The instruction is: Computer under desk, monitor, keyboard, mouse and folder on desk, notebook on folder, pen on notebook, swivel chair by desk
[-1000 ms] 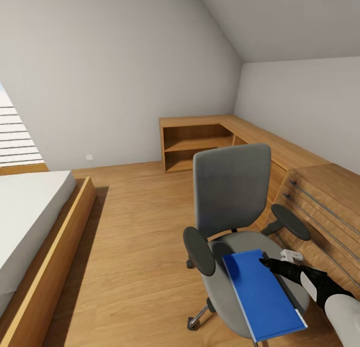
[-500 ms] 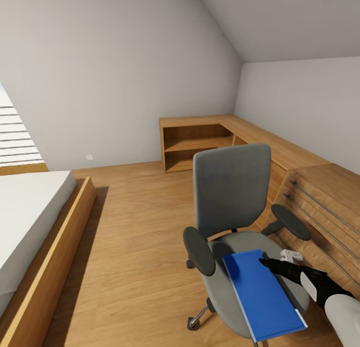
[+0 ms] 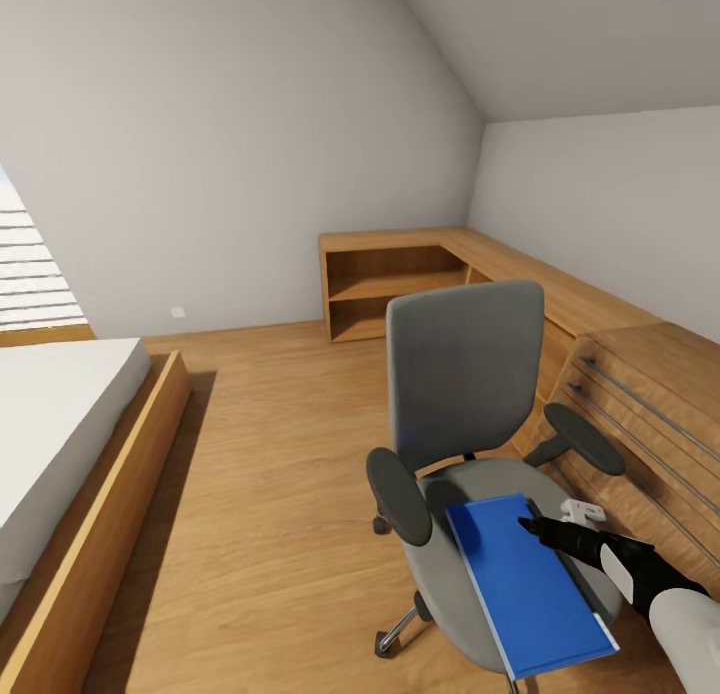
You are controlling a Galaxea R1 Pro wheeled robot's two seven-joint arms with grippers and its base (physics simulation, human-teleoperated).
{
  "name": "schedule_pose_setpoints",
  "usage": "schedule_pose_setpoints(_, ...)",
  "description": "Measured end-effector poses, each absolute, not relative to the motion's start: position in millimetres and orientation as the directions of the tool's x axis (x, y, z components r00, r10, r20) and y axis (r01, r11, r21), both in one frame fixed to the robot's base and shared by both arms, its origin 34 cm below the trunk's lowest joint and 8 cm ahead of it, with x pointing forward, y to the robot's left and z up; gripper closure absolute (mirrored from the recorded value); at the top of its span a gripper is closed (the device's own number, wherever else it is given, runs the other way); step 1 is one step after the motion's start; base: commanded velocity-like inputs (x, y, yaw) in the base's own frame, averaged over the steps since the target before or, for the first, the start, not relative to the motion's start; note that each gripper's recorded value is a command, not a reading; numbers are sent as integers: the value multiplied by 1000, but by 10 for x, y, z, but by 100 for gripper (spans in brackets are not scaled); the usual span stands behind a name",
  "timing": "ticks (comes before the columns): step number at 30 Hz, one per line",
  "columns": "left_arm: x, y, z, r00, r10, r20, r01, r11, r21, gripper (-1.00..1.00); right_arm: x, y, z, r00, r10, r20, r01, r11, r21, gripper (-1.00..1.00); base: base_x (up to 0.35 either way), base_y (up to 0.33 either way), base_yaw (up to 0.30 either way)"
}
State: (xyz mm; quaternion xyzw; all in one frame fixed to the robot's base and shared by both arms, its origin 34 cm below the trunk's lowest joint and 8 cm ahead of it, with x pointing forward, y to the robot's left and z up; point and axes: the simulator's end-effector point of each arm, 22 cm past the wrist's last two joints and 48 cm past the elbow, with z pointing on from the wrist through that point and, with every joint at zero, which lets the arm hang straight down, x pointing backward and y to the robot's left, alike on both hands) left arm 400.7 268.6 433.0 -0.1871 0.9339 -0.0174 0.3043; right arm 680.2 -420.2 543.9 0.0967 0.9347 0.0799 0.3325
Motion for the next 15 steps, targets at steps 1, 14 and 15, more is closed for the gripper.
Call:
schedule_pose_setpoints(1,4007,2685,4329,-745,-360,-562,-339,929,-147,-100,6802,-4202,5439,-760,234,-606,128,969,214,-100,0,0,0)
schedule_pose_setpoints(14,3995,2682,4234,-745,-361,-562,-339,929,-147,-100,6812,-4195,5365,-752,251,-610,137,964,228,-100,0,0,0)
schedule_pose_setpoints(15,3992,2681,4220,-744,-361,-562,-339,929,-148,-100,6815,-4196,5362,-748,257,-612,140,962,233,-100,0,0,0)
